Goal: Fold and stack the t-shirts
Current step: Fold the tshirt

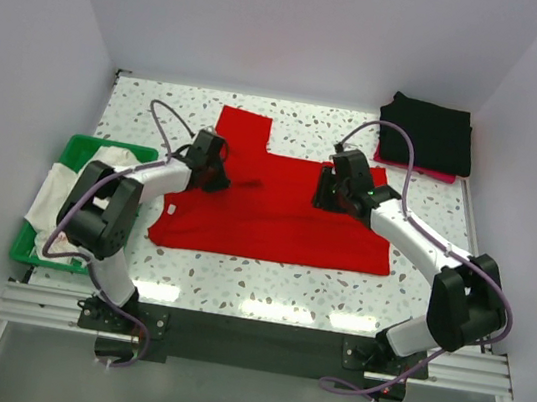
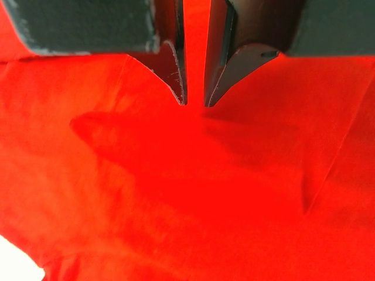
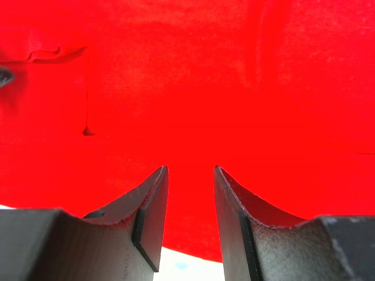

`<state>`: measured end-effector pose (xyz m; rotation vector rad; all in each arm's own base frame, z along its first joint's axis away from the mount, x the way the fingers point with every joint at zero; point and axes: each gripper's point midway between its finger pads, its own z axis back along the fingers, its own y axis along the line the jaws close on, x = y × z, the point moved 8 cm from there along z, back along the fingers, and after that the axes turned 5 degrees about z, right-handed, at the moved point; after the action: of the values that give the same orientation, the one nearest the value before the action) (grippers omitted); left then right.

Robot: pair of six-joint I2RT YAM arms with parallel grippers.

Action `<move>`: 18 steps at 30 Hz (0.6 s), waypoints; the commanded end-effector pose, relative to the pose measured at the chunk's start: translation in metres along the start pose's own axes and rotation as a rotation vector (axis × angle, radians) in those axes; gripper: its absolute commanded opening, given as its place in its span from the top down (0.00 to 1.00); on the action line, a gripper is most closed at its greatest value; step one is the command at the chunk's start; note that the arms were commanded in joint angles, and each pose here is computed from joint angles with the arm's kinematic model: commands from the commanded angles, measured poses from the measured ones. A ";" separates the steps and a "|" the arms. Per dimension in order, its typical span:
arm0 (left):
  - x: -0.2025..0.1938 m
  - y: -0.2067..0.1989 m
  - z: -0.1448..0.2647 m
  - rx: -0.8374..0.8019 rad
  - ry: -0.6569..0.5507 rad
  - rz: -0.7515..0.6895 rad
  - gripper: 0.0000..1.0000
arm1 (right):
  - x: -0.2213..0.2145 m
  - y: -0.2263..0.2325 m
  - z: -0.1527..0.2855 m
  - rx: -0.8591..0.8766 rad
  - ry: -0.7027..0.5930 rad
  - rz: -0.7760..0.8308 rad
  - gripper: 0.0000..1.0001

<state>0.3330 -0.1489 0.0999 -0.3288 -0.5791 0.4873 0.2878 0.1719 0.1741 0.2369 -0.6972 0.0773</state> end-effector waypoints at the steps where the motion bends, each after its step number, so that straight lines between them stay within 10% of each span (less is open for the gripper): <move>1: 0.027 -0.025 -0.007 -0.061 -0.080 -0.008 0.78 | 0.012 0.007 0.000 0.042 -0.038 -0.013 0.60; 18: 0.056 -0.039 0.006 -0.085 -0.141 -0.013 0.69 | 0.023 0.078 -0.014 0.248 -0.074 0.047 0.58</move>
<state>0.3849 -0.1644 0.1146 -0.3549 -0.6459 0.4570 0.2916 0.2064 0.1742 0.3590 -0.6972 0.1364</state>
